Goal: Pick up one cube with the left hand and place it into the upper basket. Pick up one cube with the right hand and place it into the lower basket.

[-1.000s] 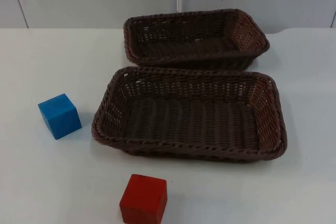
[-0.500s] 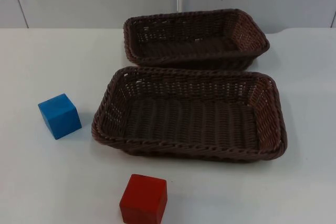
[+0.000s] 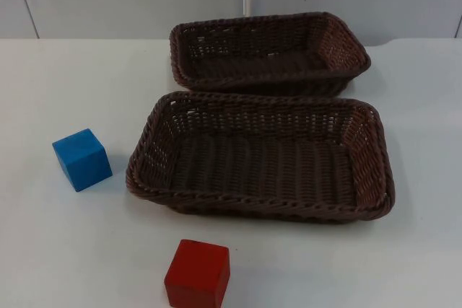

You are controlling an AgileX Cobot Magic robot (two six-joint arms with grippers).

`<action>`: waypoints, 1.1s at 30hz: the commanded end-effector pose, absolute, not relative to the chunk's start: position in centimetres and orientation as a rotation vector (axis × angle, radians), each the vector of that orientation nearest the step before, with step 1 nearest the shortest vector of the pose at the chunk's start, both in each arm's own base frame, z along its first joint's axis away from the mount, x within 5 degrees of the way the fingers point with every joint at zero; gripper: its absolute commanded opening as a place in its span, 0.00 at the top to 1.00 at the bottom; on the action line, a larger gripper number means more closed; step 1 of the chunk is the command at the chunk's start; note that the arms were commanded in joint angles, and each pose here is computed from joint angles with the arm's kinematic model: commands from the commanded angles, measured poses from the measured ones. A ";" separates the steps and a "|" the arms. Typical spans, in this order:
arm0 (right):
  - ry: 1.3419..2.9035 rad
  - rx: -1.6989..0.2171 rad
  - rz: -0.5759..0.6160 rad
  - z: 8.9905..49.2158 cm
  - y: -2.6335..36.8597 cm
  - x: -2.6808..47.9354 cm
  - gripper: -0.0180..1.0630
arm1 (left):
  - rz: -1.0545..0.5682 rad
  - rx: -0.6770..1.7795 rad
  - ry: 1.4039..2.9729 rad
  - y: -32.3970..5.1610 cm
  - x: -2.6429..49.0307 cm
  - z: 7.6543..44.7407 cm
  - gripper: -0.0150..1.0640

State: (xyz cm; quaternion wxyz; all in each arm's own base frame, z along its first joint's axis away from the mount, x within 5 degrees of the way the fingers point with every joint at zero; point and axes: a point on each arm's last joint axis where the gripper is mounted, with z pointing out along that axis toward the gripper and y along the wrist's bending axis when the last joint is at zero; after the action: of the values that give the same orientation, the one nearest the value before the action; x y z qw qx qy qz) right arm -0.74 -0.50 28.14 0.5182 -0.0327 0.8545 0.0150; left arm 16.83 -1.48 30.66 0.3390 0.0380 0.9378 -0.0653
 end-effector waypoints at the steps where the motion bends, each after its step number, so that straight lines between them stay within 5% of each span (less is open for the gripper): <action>1: 2.042 -0.072 0.024 28.1 -0.5 -0.7 0.01 | -0.173 0.086 2.432 -1.5 18.8 30.7 0.01; 17: 2.043 -0.074 0.014 28.0 -0.6 -0.7 0.01 | -0.387 0.094 2.475 -2.9 23.3 28.3 0.01; 33: 2.043 -0.074 0.014 28.0 -0.6 -0.7 0.01 | -0.424 -0.084 2.452 -2.8 26.9 25.5 0.01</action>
State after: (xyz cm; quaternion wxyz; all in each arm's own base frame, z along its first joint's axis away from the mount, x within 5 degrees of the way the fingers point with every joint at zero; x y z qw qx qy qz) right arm -0.73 -0.60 28.14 0.5186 -0.0324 0.8544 0.0092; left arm 26.00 -2.82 25.67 0.3060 -0.0092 0.9395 -0.1539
